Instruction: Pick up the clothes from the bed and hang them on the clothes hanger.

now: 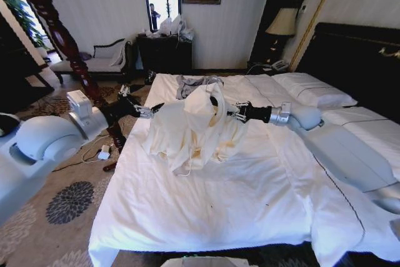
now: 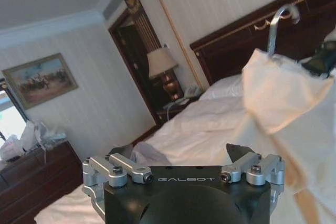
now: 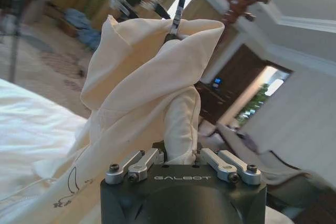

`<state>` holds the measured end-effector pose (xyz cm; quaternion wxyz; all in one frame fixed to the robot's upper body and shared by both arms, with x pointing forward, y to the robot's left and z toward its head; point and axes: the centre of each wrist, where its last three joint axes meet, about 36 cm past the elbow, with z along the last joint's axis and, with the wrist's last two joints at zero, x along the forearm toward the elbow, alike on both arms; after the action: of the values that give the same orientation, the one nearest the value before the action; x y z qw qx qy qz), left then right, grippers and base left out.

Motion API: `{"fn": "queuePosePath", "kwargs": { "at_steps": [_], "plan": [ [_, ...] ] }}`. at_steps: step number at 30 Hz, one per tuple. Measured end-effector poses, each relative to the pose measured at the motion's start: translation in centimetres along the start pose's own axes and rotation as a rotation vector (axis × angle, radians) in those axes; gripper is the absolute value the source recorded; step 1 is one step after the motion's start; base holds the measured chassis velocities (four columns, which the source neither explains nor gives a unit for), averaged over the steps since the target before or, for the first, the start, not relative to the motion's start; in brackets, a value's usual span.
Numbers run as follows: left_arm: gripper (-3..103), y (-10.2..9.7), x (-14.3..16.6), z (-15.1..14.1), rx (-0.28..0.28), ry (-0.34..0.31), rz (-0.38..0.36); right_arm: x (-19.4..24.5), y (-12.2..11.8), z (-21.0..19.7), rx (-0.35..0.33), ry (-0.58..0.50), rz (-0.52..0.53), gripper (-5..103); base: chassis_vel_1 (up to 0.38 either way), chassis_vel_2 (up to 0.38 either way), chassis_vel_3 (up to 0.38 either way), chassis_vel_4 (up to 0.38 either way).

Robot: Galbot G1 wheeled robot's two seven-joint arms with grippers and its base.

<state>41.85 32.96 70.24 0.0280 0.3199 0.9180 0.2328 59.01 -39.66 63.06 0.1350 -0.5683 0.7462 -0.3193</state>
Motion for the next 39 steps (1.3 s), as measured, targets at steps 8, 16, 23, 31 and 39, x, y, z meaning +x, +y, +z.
{"fn": "queuePosePath", "kwargs": {
  "at_steps": [8, 16, 23, 31, 39],
  "plan": [
    [100, -2.1, -1.0, 1.7, 0.089, 0.024, 0.104, -1.4, -0.8, -0.5, -0.003, -0.056, -0.038, 19, 0.0, 0.0, 0.0, 0.0],
    [100, -3.7, -1.9, 2.9, 0.106, 0.033, 0.135, -2.5, -0.7, -1.1, 0.006, -0.076, -0.082, 19, 0.0, 0.0, 0.0, 0.0],
    [98, -4.1, -2.0, 2.9, 0.141, 0.025, 0.156, -3.0, -0.8, -1.3, 0.039, -0.081, -0.094, 19, 0.0, 0.0, 0.0, 0.0],
    [72, -5.5, -2.3, 3.3, 0.22, 0.021, 0.212, -2.7, -1.3, -1.7, 0.077, -0.091, -0.083, 19, 0.0, 0.0, 0.0, 0.0],
    [47, -6.3, -2.8, 3.7, 0.253, 0.012, 0.239, -2.5, -1.2, -2.9, 0.095, -0.135, -0.064, 21, 0.0, 0.0, 0.0, 0.0]
  ]
}}
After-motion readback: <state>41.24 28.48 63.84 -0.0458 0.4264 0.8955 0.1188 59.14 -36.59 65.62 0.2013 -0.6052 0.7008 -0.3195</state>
